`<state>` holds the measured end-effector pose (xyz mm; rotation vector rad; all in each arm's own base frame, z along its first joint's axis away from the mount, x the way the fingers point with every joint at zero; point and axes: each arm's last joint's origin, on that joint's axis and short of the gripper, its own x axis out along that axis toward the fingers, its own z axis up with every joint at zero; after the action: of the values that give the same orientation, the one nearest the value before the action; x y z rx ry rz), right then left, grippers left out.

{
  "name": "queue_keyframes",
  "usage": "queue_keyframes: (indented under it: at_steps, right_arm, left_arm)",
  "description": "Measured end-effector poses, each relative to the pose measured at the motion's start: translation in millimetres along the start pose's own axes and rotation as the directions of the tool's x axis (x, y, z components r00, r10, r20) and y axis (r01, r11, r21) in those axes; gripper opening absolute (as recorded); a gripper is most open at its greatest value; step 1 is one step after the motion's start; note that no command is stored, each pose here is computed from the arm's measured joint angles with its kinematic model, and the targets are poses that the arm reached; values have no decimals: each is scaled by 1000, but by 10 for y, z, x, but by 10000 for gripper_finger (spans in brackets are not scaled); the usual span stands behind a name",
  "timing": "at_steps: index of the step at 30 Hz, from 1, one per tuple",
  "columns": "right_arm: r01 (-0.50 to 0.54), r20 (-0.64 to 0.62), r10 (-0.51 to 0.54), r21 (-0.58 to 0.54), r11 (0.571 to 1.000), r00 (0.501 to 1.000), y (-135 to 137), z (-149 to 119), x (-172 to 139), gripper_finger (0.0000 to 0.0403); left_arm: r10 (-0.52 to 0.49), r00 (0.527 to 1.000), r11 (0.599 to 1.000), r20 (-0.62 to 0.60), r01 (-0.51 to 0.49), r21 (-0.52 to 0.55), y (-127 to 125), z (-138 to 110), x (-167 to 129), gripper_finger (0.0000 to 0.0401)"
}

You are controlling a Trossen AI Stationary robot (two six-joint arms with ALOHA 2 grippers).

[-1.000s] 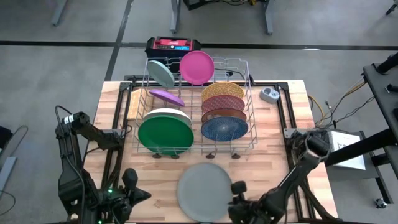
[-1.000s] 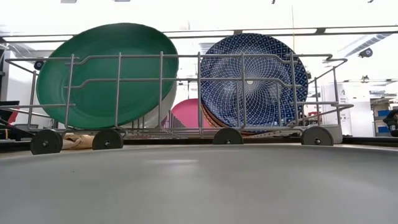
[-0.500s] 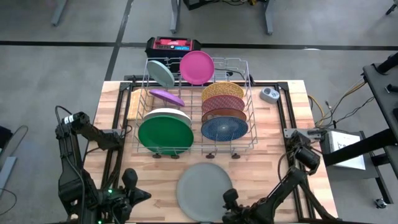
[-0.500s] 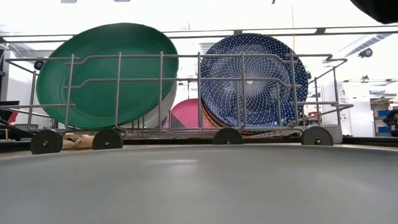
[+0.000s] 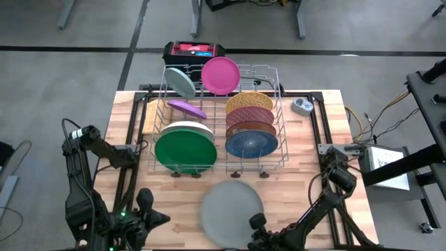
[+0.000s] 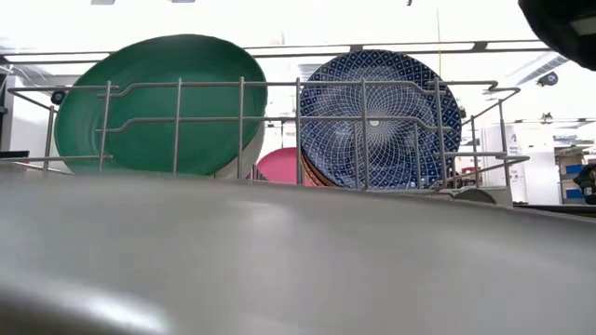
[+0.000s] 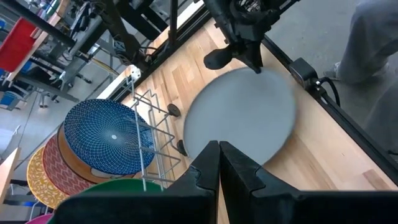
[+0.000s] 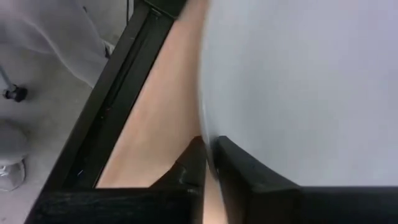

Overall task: Sort dishes
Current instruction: Put the gray plate into the dishwasher rack

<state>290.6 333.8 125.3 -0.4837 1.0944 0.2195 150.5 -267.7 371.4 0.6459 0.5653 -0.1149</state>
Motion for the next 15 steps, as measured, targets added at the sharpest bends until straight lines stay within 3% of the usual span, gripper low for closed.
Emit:
queue_keyframes:
  at_steps: [9, 15]
  right_arm:
    - [-11, -39, 11, -2, 1000, 999, -66, -28, -145, 2]
    - [-15, 14, 14, 49, 999, 1000, -171, 84, -568, 1]
  left_arm:
    - [16, 1000, 1000, 6, -16, -2, 5, 3, 0, 0]
    - [17, 1000, 1000, 7, -17, -1, 5, 4, -1, 0]
